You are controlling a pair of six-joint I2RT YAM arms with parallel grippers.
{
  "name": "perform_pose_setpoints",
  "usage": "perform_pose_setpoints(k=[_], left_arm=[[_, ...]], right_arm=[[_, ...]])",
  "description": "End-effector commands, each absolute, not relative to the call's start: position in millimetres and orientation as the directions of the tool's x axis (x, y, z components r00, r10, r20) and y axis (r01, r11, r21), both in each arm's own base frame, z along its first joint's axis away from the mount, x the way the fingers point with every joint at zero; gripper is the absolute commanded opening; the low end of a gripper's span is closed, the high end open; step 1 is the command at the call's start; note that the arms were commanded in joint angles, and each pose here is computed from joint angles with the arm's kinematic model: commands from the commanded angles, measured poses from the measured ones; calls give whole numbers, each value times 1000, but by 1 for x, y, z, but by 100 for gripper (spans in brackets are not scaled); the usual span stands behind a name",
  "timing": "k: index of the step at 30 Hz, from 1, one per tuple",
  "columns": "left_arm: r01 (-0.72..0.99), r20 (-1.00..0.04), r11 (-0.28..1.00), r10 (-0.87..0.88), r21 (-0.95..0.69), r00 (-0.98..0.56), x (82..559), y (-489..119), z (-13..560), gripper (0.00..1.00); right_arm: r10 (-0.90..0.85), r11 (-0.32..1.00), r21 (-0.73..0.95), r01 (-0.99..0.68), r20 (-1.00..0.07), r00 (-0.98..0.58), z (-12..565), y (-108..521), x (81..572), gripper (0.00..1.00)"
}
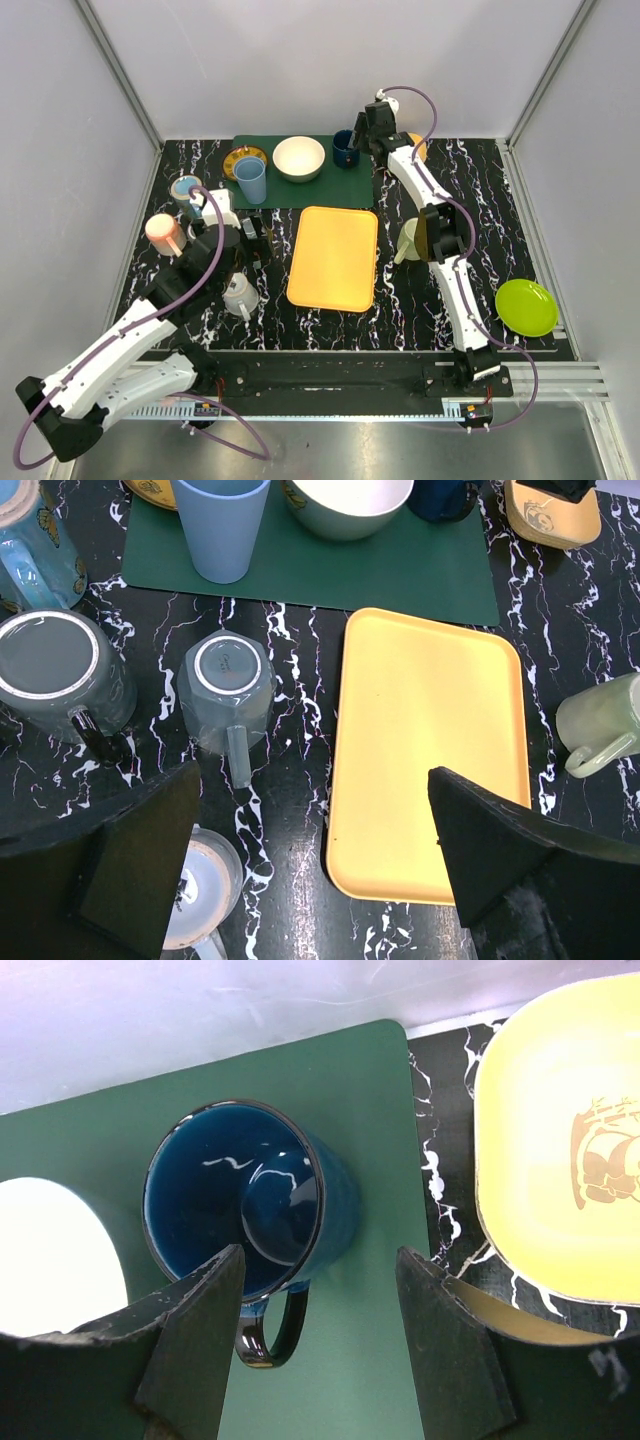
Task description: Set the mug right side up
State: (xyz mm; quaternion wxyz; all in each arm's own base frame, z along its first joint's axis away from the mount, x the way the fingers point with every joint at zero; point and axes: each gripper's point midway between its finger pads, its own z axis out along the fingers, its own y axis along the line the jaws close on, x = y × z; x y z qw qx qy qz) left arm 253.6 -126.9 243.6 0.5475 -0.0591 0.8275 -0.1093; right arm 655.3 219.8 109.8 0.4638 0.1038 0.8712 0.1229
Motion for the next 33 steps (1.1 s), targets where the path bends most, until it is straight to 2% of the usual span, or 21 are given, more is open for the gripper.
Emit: perform_pose_setpoints(k=[1,13,14,17,23,31,33], left_arm=[[52,-895,964,-221,-260,-387,259,-133,246,99],[54,-895,968,-206,-247,-396,262,-133,240,99],[55,-894,967,-205,-247,-399,263,-133,239,99],[58,-891,967,-204,-248,-405,264,-135,238,99],[59,-891,967,-205,-249,-404,264,-135,238,99],[67,-891,963,-213,-261,-402,265,-136,239,99],[70,-890,962,-214,-263,-403,265,-137,238,99]], right_arm=[[335,932,357,55,-798,-500,124,220,670,68],[361,912,409,34,-760,-540,97,228,675,59],[362,911,412,34,-757,-544,96,229,674,55],[357,911,411,32,-749,-558,90,230,672,50],[378,902,428,55,-723,-578,86,222,671,29],[298,936,352,12,-774,-558,108,212,669,5],[258,948,318,-17,-798,-544,120,210,668,2]])
